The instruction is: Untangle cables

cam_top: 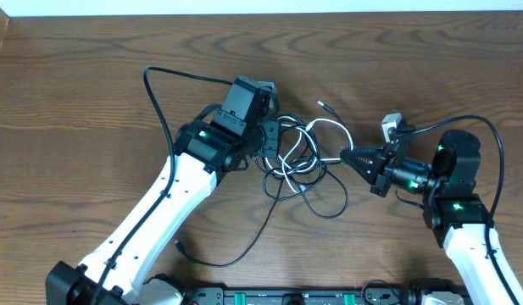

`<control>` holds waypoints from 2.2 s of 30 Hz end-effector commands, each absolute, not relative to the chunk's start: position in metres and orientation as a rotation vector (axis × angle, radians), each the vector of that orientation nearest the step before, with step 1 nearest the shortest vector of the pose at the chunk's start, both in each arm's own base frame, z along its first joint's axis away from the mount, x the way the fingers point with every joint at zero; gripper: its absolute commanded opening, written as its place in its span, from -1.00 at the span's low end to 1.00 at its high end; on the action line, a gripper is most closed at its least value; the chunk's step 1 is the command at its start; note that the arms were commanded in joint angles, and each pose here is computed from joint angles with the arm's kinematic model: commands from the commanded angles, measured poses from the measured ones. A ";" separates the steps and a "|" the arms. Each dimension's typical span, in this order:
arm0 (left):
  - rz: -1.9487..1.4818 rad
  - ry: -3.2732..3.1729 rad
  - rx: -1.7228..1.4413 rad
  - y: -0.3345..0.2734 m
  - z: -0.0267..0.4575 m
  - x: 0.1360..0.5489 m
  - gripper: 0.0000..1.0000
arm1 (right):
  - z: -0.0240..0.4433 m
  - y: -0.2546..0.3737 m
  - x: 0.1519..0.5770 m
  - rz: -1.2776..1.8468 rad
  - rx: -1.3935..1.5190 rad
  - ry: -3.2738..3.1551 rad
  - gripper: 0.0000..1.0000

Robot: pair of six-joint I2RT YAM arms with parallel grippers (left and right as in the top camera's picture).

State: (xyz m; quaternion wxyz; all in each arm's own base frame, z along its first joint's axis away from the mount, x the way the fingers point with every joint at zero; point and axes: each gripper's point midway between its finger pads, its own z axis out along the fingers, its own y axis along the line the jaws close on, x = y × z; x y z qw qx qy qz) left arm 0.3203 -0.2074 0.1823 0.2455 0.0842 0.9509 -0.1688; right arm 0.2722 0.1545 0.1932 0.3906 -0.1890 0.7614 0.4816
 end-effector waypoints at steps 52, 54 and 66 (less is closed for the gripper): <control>-1.135 2.309 1.029 -0.277 0.225 0.242 -0.85 | 0.184 0.171 0.257 1.091 -0.776 1.849 -0.17; -1.136 2.309 1.030 -0.277 0.225 0.242 -0.85 | 0.176 0.168 0.260 1.062 -0.744 1.898 -0.21; -1.186 2.276 1.044 -0.282 0.231 0.239 -0.85 | 0.169 0.167 0.256 1.044 -0.780 1.907 -0.42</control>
